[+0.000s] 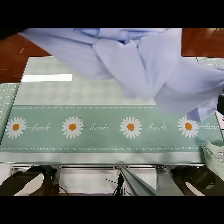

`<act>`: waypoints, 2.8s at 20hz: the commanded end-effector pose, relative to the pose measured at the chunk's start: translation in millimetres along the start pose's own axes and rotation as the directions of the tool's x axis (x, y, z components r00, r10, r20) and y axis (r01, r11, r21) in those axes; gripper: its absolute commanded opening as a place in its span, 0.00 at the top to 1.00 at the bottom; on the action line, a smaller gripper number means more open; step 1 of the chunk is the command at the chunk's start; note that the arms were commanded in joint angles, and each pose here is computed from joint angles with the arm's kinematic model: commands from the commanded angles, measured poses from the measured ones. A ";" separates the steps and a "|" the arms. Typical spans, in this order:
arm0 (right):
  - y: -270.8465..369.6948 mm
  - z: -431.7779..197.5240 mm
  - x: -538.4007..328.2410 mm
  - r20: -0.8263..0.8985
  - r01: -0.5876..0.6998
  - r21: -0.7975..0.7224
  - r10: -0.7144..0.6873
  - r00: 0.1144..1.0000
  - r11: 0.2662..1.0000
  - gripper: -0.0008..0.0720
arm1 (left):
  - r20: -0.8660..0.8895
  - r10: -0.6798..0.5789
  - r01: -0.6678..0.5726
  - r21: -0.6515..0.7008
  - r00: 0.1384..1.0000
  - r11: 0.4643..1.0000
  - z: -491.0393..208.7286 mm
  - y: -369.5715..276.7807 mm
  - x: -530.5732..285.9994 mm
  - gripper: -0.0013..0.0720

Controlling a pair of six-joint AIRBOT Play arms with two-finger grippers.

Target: Fold the shirts.

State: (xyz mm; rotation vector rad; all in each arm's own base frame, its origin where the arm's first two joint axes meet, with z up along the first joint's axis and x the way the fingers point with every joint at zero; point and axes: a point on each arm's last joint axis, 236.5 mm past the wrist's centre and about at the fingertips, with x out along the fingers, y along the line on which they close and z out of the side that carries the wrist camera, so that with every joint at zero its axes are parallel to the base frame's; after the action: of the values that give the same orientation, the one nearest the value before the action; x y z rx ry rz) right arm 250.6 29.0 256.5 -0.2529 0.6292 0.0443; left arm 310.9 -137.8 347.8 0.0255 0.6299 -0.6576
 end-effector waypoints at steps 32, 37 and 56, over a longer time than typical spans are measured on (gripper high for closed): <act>174.7 -152.7 184.8 -0.662 -0.391 -0.175 0.186 0.726 0.904 0.94 | -0.549 -0.165 -0.291 -0.646 0.819 0.705 -302.6 137.7 173.1 0.06; 181.6 -140.3 193.4 -0.609 -0.375 -0.147 0.215 0.763 0.915 0.94 | -0.483 -0.458 -0.168 -0.802 0.746 0.573 -359.9 47.8 178.0 0.06; 181.5 -143.5 190.8 -0.623 -0.369 -0.129 0.215 0.752 0.920 0.94 | -0.450 -0.613 -0.035 -0.823 0.649 0.567 -371.8 -112.5 261.4 0.17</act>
State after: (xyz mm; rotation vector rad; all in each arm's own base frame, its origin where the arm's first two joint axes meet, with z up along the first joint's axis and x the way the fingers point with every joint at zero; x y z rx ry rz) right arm 301.6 162.9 -7.2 -0.4126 1.3035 0.3657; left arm 213.9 -283.6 -80.6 -0.7342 1.6911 -0.6440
